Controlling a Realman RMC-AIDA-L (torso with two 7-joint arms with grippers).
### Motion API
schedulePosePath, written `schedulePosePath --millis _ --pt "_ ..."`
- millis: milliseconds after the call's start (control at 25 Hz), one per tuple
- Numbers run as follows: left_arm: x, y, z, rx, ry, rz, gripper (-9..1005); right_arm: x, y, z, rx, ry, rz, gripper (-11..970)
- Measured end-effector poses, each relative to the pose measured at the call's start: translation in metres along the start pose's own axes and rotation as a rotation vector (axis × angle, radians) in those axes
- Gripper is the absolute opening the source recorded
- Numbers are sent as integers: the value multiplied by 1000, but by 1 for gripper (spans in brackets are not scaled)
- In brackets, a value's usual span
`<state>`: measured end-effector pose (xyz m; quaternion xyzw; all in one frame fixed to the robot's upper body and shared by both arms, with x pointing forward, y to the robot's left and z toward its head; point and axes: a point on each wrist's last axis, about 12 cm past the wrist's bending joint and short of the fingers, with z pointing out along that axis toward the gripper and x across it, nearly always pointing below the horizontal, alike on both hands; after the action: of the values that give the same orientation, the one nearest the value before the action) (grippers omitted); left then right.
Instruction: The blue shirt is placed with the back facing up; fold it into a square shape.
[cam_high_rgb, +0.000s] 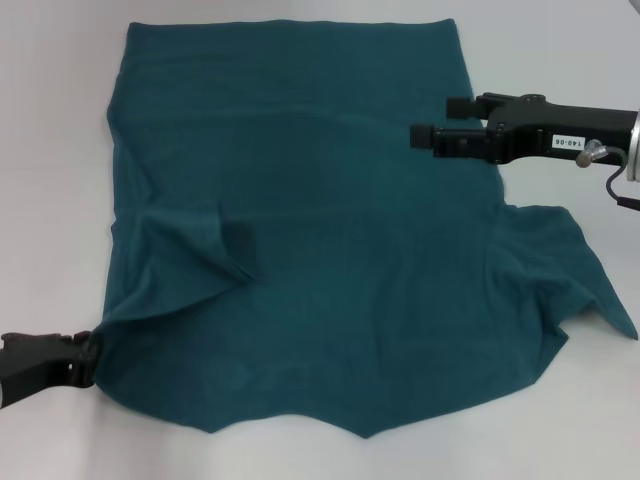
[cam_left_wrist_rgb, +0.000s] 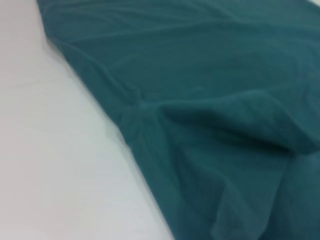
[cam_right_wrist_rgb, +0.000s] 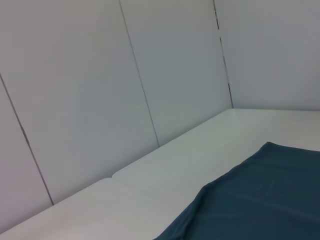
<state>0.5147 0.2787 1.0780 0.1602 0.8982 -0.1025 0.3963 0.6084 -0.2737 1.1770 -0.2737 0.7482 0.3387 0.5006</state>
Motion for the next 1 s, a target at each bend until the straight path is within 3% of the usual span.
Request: schedulePosePath --millis 800,1000 --pt "-7 -3 1 60 12 15 114 0 0 0 -4 1 1 911" --pt "-8 -4 1 63 11 27 318 0 1 0 -5 0 2 912"
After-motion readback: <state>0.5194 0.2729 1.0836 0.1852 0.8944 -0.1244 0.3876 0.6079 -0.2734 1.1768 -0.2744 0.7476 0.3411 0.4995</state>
